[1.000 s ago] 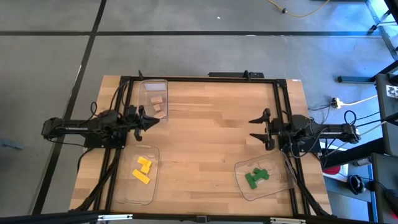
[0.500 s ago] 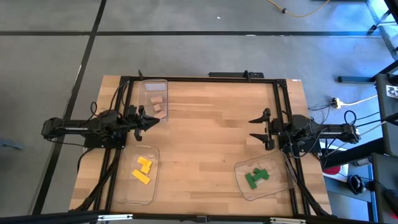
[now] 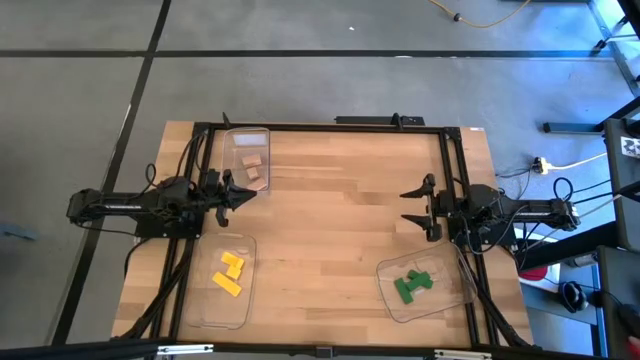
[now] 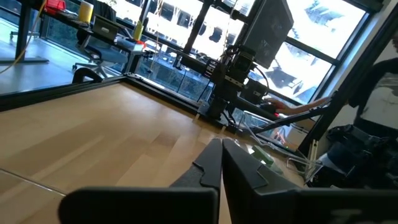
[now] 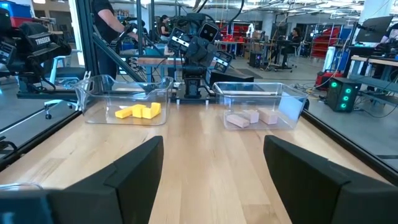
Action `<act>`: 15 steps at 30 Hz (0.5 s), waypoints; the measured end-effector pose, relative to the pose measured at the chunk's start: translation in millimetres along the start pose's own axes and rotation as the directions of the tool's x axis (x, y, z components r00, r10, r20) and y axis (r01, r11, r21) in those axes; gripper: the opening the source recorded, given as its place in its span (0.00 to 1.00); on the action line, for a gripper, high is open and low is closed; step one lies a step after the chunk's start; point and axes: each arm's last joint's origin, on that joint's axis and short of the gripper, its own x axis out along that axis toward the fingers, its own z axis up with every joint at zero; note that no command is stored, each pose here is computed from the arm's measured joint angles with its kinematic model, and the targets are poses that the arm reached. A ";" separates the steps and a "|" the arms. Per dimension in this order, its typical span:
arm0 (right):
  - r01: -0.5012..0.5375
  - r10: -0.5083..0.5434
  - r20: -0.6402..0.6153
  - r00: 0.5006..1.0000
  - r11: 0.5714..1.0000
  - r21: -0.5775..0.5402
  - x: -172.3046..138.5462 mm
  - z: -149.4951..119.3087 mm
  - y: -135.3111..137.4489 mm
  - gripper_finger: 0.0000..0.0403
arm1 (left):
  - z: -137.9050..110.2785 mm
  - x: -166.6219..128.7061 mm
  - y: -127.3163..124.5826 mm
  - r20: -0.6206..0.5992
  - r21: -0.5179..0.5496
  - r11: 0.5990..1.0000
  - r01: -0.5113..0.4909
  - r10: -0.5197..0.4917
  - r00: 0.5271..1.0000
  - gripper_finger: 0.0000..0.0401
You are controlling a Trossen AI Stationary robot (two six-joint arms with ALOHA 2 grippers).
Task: Sort & place blocks by color
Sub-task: Return to Home Position
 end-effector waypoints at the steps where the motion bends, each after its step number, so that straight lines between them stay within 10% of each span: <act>1: 0.000 0.000 0.000 1.000 1.000 -0.001 0.0 0.0 0.0 0.70 | 0.0 0.0 0.0 0.000 0.000 1.000 0.000 0.000 1.000 0.01; 15: 0.000 0.000 -0.001 1.000 1.000 0.001 0.0 -0.1 0.0 0.70 | 0.0 0.0 0.0 0.000 0.000 1.000 0.000 0.000 1.000 0.00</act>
